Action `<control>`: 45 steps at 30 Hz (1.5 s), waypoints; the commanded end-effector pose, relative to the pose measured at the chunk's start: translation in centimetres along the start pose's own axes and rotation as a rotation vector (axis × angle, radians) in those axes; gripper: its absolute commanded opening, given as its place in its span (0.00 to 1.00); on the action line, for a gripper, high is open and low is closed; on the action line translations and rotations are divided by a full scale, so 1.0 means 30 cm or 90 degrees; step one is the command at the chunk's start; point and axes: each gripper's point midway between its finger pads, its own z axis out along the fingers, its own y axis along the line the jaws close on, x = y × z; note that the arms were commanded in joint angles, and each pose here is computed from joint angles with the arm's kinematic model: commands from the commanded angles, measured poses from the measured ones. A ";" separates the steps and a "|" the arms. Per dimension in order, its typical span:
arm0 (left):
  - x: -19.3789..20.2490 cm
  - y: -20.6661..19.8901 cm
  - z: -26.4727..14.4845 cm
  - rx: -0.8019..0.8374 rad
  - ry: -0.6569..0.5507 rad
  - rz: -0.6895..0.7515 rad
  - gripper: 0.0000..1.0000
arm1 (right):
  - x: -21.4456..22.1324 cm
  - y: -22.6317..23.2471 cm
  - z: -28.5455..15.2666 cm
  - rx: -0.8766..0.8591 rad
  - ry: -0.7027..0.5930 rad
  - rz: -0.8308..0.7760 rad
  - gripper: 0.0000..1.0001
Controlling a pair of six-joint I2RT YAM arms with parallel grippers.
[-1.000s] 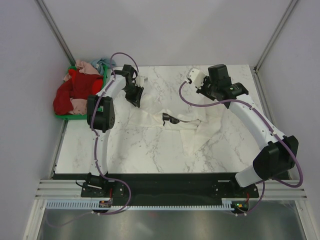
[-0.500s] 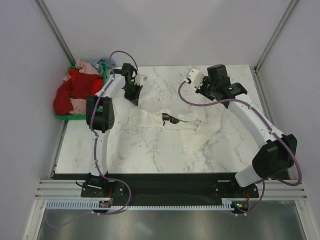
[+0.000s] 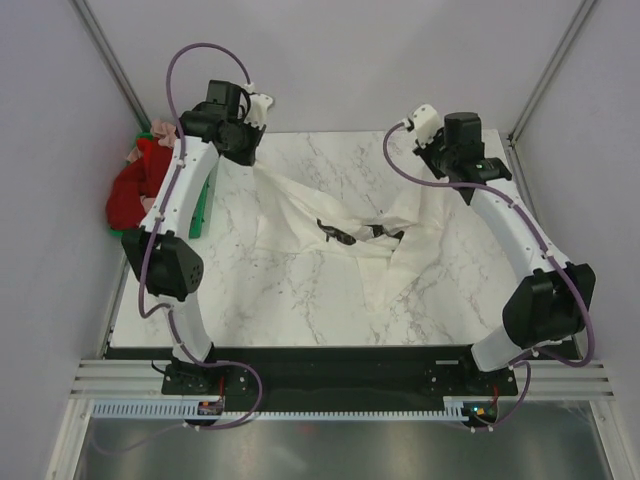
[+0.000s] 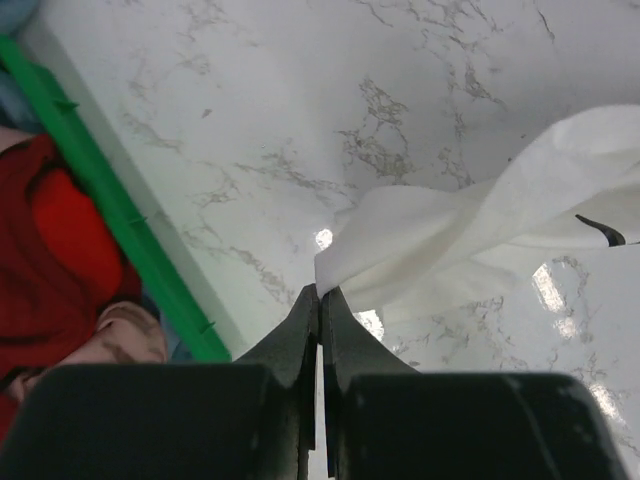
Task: Fold and stack the t-shirts
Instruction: Flatten the tshirt out
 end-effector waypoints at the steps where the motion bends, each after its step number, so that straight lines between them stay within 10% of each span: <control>1: -0.003 0.076 -0.180 -0.107 -0.014 0.012 0.02 | -0.162 -0.163 -0.051 0.068 -0.107 0.089 0.00; 19: -0.157 -0.018 -0.783 -0.128 -0.293 0.036 0.02 | -0.317 -0.321 -0.606 0.158 -0.184 0.087 0.00; 45: -0.007 -0.154 -1.582 -0.277 -0.651 0.132 0.02 | -0.416 -0.486 -1.688 0.462 -0.470 0.086 0.00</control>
